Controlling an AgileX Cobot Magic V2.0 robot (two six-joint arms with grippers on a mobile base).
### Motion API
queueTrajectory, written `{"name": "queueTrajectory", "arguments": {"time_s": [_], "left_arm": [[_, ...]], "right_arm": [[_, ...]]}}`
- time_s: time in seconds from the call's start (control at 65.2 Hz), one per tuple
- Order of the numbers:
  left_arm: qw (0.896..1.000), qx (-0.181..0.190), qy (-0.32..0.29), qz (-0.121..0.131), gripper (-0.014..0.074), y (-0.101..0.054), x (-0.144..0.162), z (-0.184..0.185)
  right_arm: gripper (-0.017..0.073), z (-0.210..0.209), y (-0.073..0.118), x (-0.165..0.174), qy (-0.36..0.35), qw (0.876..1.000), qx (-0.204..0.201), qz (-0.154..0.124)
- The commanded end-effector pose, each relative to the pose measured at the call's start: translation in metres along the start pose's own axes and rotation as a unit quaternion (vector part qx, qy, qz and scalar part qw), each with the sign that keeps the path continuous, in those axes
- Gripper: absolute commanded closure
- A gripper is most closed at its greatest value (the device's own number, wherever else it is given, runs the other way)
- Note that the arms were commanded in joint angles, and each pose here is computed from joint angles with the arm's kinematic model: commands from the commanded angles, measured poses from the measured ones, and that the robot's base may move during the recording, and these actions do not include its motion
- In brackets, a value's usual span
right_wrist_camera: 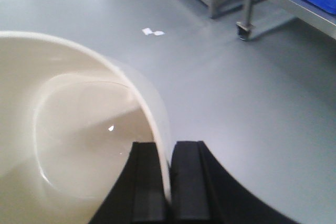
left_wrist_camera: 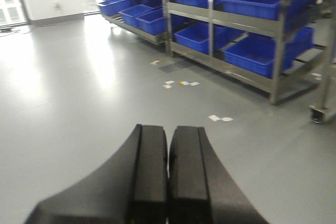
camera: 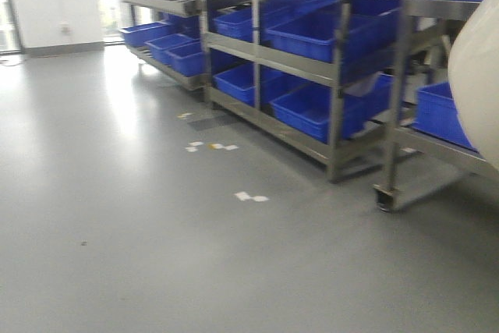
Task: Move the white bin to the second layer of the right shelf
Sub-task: 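Drive forward along the yellow floor line carrying the bin, then drive across the room toward the windows carrying the bin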
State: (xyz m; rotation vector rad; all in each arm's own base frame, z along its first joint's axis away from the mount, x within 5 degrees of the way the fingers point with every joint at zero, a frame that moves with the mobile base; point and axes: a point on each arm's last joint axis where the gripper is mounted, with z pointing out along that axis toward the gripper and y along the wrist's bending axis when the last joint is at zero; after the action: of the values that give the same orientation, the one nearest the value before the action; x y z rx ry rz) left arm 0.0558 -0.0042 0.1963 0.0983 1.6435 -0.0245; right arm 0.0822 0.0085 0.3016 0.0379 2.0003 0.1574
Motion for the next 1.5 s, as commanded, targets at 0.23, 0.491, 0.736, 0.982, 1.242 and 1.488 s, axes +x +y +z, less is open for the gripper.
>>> {"name": "queueTrajectory", "arguments": {"time_s": [0.23, 0.491, 0.736, 0.982, 1.242, 1.488], "left_arm": [[0.999, 0.001, -0.032, -0.003, 0.0509, -0.0005, 0.0037, 0.0008], [0.999, 0.001, -0.032, -0.003, 0.0509, -0.0005, 0.0037, 0.0008], [0.999, 0.001, -0.032, -0.003, 0.0509, -0.0005, 0.0037, 0.0008], [0.999, 0.001, -0.032, -0.003, 0.0509, -0.0005, 0.0037, 0.0008], [0.999, 0.001, -0.032, -0.003, 0.0509, -0.0005, 0.0037, 0.0008], [0.999, 0.001, -0.032, -0.003, 0.0509, -0.0005, 0.0037, 0.0008]], "right_arm": [[0.0512, -0.0055, 0.0024, -0.0172, -0.061, 0.998, -0.008, 0.002], [0.0512, -0.0055, 0.0024, -0.0172, -0.061, 0.998, -0.008, 0.002], [0.0512, -0.0055, 0.0024, -0.0172, -0.061, 0.998, -0.008, 0.002], [0.0512, -0.0055, 0.0024, -0.0172, -0.061, 0.998, -0.008, 0.002], [0.0512, -0.0055, 0.0024, -0.0172, -0.061, 0.998, -0.008, 0.002], [0.0512, -0.0055, 0.0024, -0.0172, -0.061, 0.998, -0.008, 0.002]]}}
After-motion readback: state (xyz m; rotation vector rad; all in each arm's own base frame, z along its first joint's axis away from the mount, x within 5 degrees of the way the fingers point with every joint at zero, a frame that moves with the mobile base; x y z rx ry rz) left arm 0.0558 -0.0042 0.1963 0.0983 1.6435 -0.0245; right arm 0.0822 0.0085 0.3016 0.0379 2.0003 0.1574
